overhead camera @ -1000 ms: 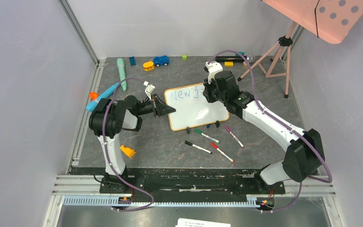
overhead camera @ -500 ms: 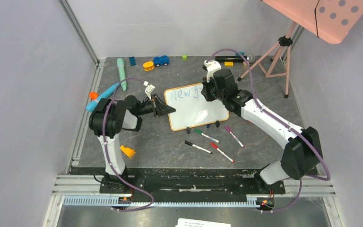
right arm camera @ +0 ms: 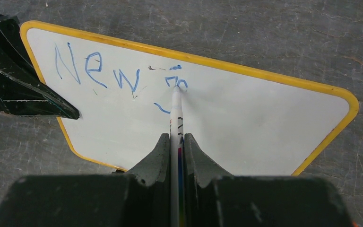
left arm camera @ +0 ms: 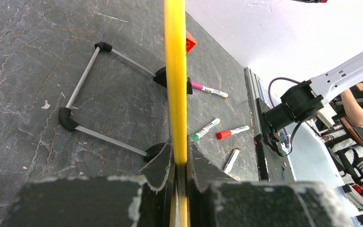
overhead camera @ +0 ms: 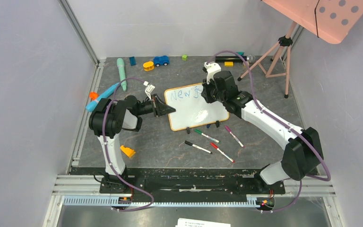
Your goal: Write a sentence on the whiteboard
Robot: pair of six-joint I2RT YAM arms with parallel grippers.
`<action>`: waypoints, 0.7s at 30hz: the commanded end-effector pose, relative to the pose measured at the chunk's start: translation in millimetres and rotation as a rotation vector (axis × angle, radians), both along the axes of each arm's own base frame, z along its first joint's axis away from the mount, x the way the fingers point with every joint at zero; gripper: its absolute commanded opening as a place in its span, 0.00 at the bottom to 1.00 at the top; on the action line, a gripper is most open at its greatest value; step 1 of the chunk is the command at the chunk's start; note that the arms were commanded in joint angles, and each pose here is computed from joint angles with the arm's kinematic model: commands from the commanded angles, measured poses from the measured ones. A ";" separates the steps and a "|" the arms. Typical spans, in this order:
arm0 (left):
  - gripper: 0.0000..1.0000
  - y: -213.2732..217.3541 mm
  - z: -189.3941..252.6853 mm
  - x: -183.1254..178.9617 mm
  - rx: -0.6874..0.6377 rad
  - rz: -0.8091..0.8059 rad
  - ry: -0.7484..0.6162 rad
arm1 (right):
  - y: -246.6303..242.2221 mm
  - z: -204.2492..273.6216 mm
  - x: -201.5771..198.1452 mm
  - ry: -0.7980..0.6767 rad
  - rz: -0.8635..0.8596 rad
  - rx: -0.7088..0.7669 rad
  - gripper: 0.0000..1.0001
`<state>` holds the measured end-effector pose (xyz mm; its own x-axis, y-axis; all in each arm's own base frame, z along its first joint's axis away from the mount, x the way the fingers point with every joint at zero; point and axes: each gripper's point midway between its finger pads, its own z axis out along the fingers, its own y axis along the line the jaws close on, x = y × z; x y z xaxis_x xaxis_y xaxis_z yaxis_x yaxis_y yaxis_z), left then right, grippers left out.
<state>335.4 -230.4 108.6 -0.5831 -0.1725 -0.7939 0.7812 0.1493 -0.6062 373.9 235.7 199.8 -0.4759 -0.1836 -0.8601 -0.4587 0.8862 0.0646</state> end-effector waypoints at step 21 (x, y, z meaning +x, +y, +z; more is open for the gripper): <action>0.02 -0.8 15.0 3.4 -0.002 -0.013 -0.167 | -19.6 15.7 12.4 -0.056 -0.099 -0.054 0.00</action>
<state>335.6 -230.4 108.6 -0.5832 -0.1732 -0.7936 0.7808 0.1501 -0.6065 373.4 226.7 197.1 -0.4859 -0.1923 -0.8526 -0.4244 0.9047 0.0379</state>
